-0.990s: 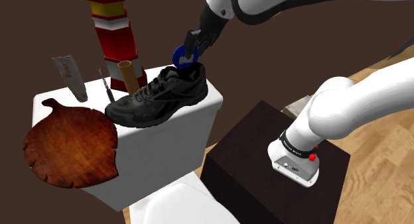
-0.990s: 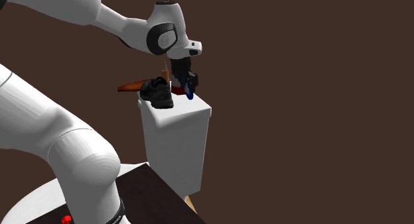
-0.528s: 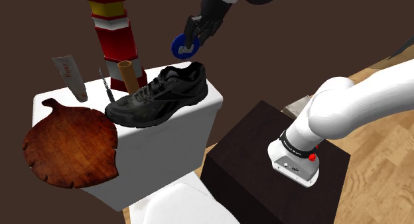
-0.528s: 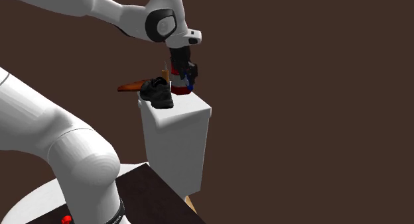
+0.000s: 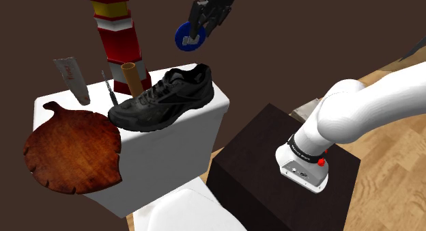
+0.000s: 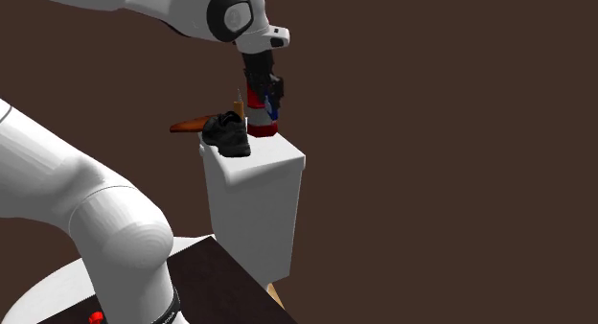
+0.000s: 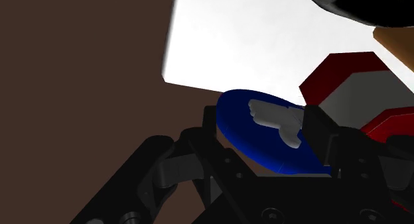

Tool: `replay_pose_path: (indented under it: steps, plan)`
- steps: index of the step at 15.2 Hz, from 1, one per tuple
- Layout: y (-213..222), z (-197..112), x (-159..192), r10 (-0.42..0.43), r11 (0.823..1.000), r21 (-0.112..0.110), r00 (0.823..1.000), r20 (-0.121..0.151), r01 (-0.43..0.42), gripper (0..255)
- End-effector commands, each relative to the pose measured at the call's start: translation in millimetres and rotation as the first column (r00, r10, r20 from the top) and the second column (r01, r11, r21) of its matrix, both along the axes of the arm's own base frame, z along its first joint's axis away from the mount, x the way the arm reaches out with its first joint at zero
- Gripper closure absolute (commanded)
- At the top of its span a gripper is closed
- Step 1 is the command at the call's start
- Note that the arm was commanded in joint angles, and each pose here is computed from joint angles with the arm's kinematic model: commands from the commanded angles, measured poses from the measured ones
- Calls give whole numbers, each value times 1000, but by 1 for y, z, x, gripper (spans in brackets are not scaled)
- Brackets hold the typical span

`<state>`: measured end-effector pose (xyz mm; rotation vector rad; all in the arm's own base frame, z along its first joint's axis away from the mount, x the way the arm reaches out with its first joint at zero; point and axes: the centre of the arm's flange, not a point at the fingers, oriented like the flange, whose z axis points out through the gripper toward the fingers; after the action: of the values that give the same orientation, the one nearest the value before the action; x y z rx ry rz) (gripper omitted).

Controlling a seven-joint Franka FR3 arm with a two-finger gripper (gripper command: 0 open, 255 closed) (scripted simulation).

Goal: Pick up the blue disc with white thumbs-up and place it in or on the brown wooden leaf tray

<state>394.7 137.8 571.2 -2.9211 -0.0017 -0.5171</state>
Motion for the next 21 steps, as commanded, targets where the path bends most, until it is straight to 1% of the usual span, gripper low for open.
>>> replay_pose_path:
  steps: [1, 21]
  plan:
    - [21, 3, -1, 0, 1000, 0, 1000, 0, 0, 255]
    - [284, 15, -18, 0, 1000, 0, 1000, 0, 0, 255]
